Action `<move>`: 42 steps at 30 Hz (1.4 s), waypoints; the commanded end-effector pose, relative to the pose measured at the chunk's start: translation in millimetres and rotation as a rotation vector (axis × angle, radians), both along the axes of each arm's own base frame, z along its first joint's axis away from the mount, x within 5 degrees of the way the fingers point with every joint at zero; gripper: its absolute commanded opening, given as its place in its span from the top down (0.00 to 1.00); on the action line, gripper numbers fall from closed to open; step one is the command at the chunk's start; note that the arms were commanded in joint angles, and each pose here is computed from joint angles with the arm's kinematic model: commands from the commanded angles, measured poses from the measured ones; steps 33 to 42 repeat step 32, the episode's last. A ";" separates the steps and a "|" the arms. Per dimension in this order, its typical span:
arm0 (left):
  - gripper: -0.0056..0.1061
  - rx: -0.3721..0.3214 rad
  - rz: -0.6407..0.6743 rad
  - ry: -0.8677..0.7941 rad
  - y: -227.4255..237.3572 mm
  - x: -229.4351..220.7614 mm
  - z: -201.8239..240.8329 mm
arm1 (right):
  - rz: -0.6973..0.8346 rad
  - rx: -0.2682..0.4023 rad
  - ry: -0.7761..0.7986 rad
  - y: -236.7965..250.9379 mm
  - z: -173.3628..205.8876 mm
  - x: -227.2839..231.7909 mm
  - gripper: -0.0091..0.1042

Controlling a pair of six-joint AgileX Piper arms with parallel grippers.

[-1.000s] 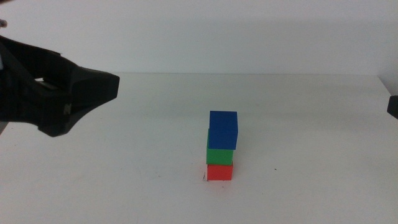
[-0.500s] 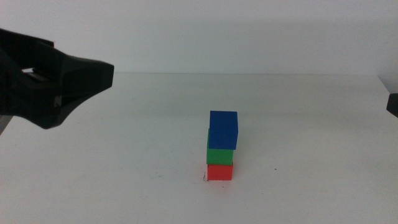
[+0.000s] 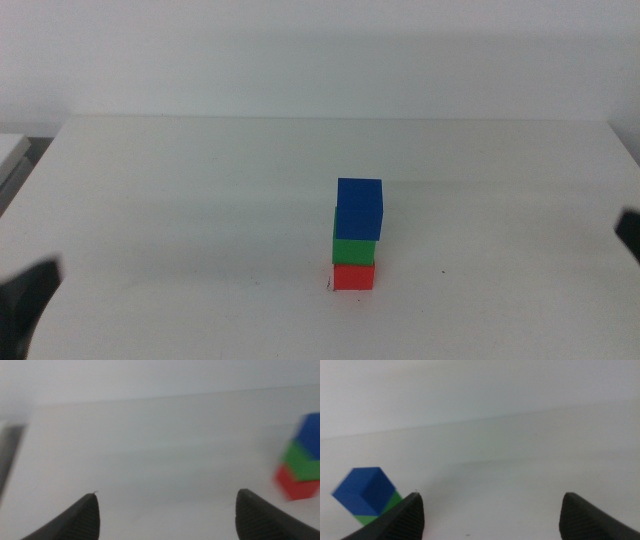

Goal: Stack red cubes first, then green, then blue cubes in a specific spot.

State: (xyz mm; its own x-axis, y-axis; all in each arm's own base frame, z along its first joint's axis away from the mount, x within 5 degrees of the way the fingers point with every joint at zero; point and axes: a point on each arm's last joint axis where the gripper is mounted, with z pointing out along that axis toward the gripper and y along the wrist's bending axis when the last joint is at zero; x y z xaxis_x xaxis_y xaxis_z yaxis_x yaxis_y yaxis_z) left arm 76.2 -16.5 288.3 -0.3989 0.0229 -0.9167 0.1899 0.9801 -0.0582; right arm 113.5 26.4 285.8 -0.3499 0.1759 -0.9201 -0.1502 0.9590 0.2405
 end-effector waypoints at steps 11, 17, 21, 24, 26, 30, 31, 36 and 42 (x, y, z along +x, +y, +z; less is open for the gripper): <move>0.14 -0.058 0.175 -0.266 15.0 -25.8 -72.3 | -0.182 -0.078 -0.168 -24.5 -92.3 -51.1 0.17; 0.14 -0.070 0.162 -0.342 13.5 -20.0 -88.3 | -0.182 -0.144 -0.200 -25.9 -92.6 -57.8 0.17; 0.14 -0.063 0.165 -0.302 13.8 -20.2 -92.0 | -0.184 -0.139 -0.214 -25.9 -91.3 -57.6 0.17; 0.14 -0.066 0.164 -0.320 13.7 -20.1 -90.3 | -0.184 -0.139 -0.214 -25.9 -91.3 -57.6 0.17; 0.14 -0.066 0.164 -0.320 13.7 -20.1 -90.3 | -0.184 -0.139 -0.214 -25.9 -91.3 -57.6 0.17; 0.14 -0.067 0.163 -0.327 13.6 -20.0 -89.7 | -0.184 -0.139 -0.214 -25.9 -91.3 -57.6 0.17; 0.14 -0.067 0.163 -0.327 13.6 -20.0 -89.7 | -0.184 -0.139 -0.214 -25.9 -91.3 -57.6 0.17; 0.14 -0.067 0.163 -0.327 13.6 -20.0 -89.7 | -0.184 -0.139 -0.214 -25.9 -91.3 -57.6 0.17; 0.14 -0.067 0.163 -0.327 13.6 -20.0 -89.7 | -0.184 -0.139 -0.214 -25.9 -91.3 -57.6 0.17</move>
